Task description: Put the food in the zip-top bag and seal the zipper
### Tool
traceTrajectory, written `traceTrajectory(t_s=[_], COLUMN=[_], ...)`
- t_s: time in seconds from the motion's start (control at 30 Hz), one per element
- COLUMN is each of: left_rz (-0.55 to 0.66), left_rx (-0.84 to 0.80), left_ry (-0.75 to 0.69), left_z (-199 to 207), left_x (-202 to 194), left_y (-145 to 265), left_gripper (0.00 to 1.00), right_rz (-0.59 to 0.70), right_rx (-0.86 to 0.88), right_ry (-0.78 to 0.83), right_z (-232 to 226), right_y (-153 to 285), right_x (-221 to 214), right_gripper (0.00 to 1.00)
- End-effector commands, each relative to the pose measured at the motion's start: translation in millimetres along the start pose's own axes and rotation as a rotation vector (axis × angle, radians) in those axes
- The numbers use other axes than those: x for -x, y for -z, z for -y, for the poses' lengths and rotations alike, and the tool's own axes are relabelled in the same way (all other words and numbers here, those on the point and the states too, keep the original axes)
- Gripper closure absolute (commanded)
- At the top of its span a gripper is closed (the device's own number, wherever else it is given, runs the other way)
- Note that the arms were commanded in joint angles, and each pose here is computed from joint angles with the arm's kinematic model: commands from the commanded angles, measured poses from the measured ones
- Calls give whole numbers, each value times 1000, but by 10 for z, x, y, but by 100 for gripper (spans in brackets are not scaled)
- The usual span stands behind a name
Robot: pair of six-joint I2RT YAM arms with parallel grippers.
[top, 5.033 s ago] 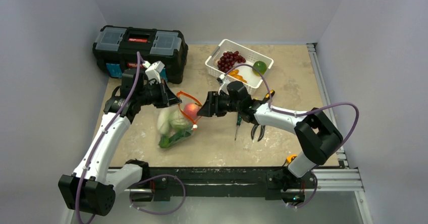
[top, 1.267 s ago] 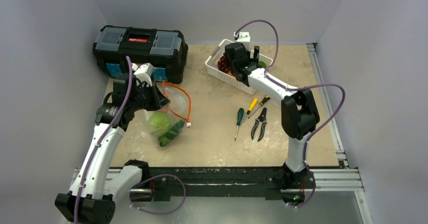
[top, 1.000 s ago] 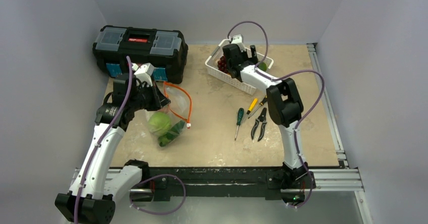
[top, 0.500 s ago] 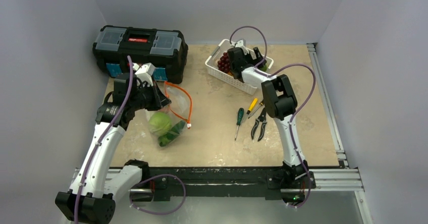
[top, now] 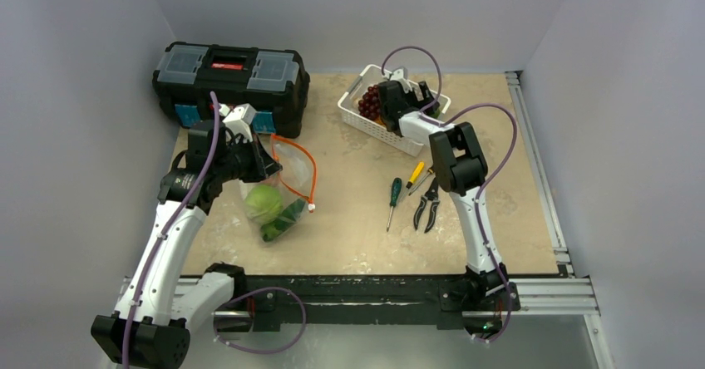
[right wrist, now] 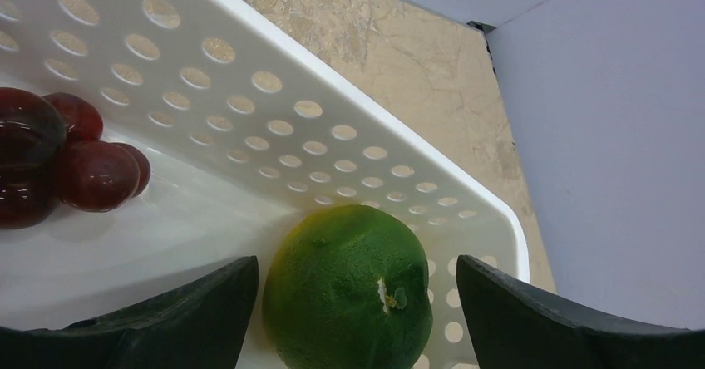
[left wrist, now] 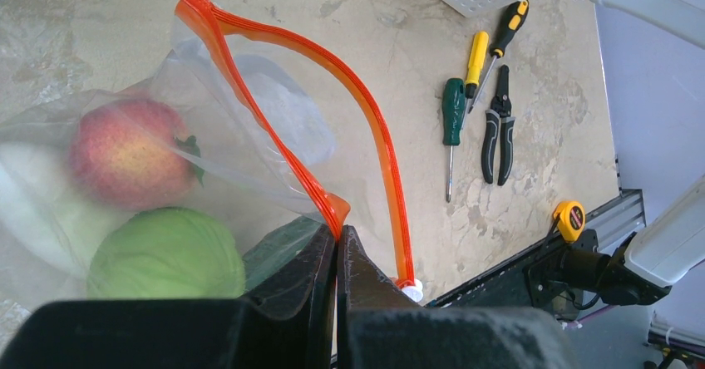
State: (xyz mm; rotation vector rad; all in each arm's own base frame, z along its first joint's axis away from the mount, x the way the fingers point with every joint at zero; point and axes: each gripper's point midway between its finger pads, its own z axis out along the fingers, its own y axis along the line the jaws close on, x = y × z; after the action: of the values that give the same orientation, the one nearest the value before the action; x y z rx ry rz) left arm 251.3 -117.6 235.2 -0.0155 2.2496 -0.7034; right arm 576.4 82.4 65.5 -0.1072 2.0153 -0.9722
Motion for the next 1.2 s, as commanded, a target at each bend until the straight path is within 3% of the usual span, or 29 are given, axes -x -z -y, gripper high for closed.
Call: traceTrajectory(t_s=[0.0,0.13,0.3,0.43,0.67,0.77,0.83,0.9,1.03,1.17], left_rz=[31,27,28,26,21,22,22,21,14,15], left_rx=[-26,-30,-29,-25,-20,-16,-14,-14,-16,-18], left_ry=[-25,-22,-22,-21,-18,-18,-17,-18,-15,-16], left_z=[38,43,41,30,15,10,5,4,5,9], left_x=[80,76,78,75,69,72,70,70,60,61], left_y=[-16,-24,-25,-32,-49,-49,-50,-53,-63,-60], left_gripper=[100,100,100,100,100,100,100,100,100,100], right_rz=[5,12,43,67,135,165,188,171,251,391], right_rx=[24,55,76,87,253,440,550,712,1182,1568], right_ry=[-54,-74,-121,-178,-361,-498,-497,-647,-715,-789], right_z=[-23,34,200,408,690,637,617,513,296,357], right_y=[43,98,199,331,758,1056,1242,1523,2343,3097], right_x=[89,222,461,670,1051,1172,1163,1206,1283,1238], right_gripper=[12,24,61,79,94,98,98,100,100,100])
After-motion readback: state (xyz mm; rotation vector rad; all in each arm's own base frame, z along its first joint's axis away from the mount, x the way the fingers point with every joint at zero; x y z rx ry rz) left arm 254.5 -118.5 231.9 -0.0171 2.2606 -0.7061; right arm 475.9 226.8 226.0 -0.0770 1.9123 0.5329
